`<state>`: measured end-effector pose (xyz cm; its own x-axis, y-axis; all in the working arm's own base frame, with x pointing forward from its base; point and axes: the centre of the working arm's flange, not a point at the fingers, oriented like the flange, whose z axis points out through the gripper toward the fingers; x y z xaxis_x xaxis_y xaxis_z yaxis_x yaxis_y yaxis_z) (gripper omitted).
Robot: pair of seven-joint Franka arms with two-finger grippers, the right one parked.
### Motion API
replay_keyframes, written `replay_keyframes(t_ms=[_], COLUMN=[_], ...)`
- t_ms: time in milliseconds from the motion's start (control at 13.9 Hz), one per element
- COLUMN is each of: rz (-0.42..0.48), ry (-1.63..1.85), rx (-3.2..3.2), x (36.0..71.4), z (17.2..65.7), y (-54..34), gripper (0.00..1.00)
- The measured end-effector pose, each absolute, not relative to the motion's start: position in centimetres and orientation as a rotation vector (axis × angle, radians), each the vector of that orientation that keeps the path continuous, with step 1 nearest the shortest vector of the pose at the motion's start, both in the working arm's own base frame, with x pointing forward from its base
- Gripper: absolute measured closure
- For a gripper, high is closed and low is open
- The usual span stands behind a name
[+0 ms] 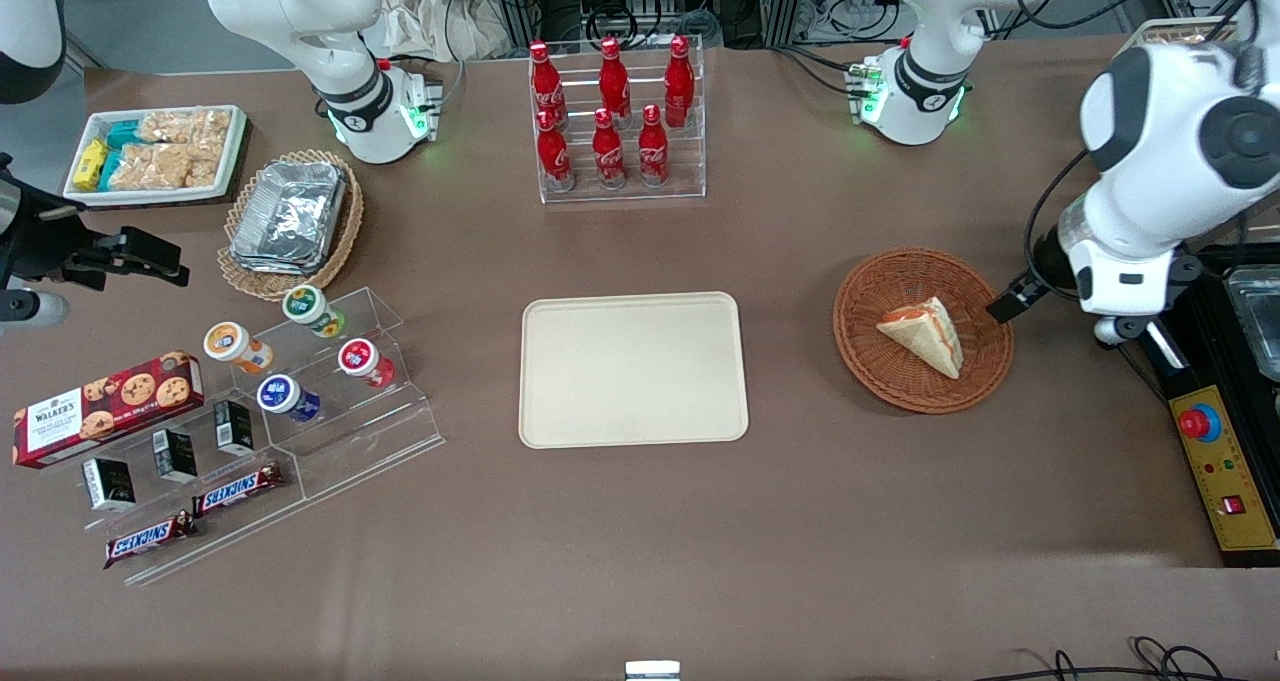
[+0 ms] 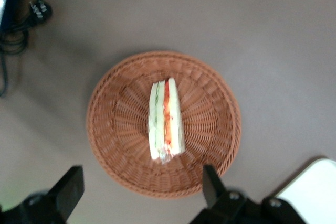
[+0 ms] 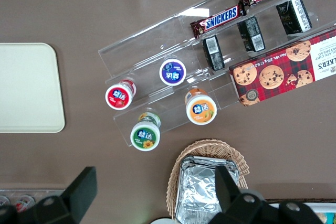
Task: Place sandwich from basket to tray
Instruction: 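Move the left gripper over the wrapped sandwich in the wicker basket, then lower the left gripper and close it on the sandwich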
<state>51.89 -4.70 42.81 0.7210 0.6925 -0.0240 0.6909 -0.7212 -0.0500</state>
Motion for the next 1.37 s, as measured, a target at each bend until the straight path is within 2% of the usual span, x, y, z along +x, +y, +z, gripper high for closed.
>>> replay_keyframes(t_ms=[432, 721, 1081, 1153, 1369], rz=[0.03, 0.033, 0.039, 0.043, 0.039], ry=[-1.482, -1.492, -1.5, -1.502, -1.507], rx=[-2.745, -2.746, -2.749, -2.748, -2.75], x=[50.8, 48.7, 47.1, 47.0, 47.1], z=[34.6, 28.7, 24.1, 23.5, 23.1], y=[-5.1, -5.4, -5.3, -5.3, -5.3], gripper=[0.0, 0.0, 0.0, 0.03, 0.38])
